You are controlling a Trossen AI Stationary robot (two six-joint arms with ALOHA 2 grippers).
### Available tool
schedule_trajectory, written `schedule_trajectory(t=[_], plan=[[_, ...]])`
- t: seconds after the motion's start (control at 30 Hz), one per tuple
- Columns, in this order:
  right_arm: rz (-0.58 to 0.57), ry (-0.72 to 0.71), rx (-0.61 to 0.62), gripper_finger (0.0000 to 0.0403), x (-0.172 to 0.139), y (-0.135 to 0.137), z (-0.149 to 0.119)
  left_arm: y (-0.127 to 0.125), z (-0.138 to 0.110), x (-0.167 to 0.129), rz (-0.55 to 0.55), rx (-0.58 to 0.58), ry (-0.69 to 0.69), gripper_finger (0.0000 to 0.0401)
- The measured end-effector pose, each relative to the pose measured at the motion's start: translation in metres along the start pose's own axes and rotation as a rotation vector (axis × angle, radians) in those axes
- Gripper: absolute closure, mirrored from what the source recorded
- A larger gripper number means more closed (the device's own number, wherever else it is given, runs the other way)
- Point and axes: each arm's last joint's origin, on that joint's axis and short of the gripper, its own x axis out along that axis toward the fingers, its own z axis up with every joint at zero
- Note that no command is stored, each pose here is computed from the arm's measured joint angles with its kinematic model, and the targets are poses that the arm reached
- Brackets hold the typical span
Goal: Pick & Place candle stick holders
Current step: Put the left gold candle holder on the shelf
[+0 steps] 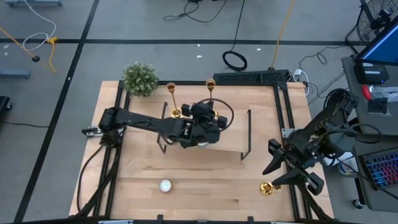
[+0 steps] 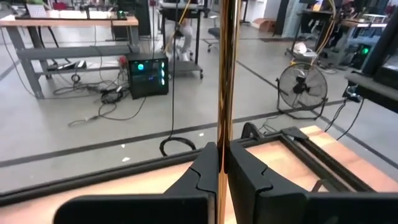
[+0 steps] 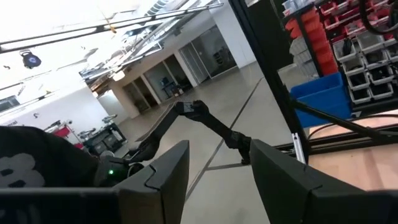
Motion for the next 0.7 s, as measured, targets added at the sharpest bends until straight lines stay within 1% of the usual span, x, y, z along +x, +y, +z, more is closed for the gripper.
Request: schedule_trajectory(t=[0.27, 0.47, 0.7], plan=[[-0.004, 0.007, -0.001, 0.0238, 0.000, 0.000, -0.001, 0.005, -0.006, 0.005, 0.046, -0.008, 0.004, 0.0386], [-0.006, 0.011, -0.002, 0.0238, 0.000, -0.001, -0.001, 0.012, -0.009, 0.009, 0.063, -0.026, 0.040, 0.0386], [-0.009, 0.019, -0.004, 0.0238, 0.000, -0.001, -0.002, 0.018, -0.012, 0.013, 0.096, -0.005, 0.052, 0.0386]])
